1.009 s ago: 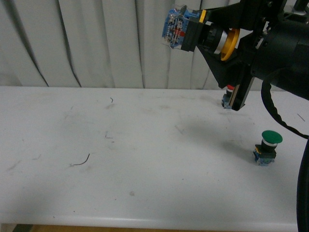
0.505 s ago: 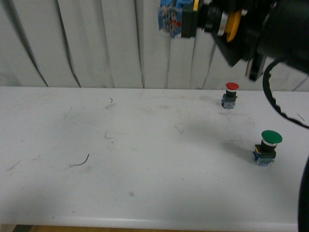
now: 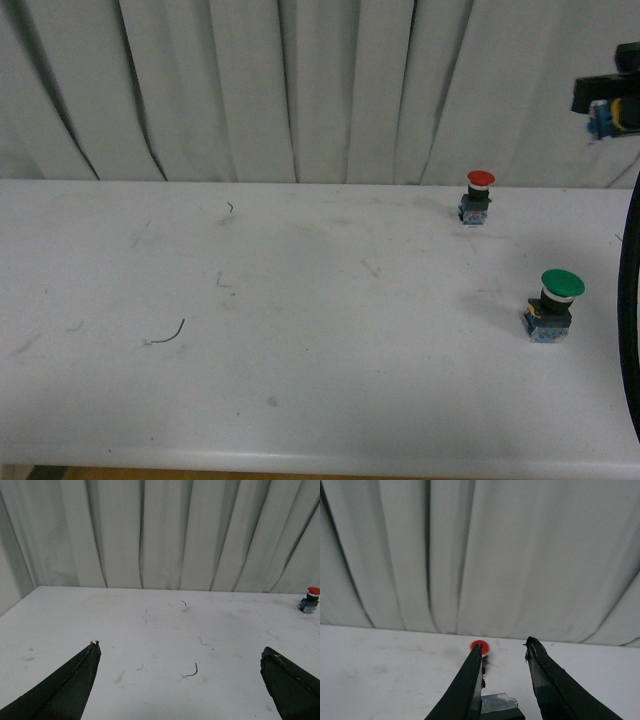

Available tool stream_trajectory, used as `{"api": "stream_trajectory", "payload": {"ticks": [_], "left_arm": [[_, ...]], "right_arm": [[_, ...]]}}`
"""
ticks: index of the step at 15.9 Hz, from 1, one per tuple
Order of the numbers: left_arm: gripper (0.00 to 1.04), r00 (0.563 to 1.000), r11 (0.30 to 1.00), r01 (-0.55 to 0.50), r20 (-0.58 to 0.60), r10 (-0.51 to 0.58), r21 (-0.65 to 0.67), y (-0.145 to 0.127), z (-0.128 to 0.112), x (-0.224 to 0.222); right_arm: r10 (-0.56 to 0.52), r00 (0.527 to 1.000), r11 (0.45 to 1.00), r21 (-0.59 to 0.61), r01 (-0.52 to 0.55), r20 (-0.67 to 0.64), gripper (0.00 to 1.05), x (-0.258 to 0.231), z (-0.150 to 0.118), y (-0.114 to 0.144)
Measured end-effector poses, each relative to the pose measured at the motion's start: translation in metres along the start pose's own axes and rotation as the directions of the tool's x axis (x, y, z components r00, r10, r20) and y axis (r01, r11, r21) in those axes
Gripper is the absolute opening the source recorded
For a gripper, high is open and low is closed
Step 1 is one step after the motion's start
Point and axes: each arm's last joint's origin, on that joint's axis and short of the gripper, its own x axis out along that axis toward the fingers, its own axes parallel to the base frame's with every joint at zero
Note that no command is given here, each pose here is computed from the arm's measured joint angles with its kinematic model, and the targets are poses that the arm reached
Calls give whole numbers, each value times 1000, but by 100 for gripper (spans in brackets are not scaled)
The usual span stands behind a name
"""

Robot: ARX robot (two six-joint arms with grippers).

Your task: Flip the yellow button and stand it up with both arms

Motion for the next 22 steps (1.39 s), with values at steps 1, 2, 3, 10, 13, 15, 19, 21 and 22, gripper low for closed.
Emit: {"api": "stream_trajectory", "payload": {"ticks": [1,2,3,10,13,15,19,21,22], "left_arm": [[98,1000,1000,0,0,0,0,0,0,0],[98,1000,1000,0,0,0,0,0,0,0],[98,1000,1000,0,0,0,0,0,0,0],[98,1000,1000,0,0,0,0,0,0,0],[98,1000,1000,0,0,0,0,0,0,0],[98,1000,1000,0,0,0,0,0,0,0],[98,1000,1000,0,0,0,0,0,0,0],[98,1000,1000,0,0,0,0,0,0,0],[98,1000,1000,0,0,0,0,0,0,0]], "right_arm": [[-19,999,998,-59,18,-28,28,1,-5,-8],[-37,997,994,-103,29,-74,28,3,-15,-16],[-45,991,992,-124,29,-127,28,7,-26,-23],[-3,889,999,41,24,-458,28,119,-52,-54],[15,833,991,117,60,-553,28,146,-57,-54],[36,777,978,183,103,-628,28,162,-60,-45],[49,730,973,197,119,-682,28,175,-68,-25],[46,728,977,184,111,-684,28,180,-72,-19],[43,727,979,176,108,-686,28,181,-73,-18]]}}
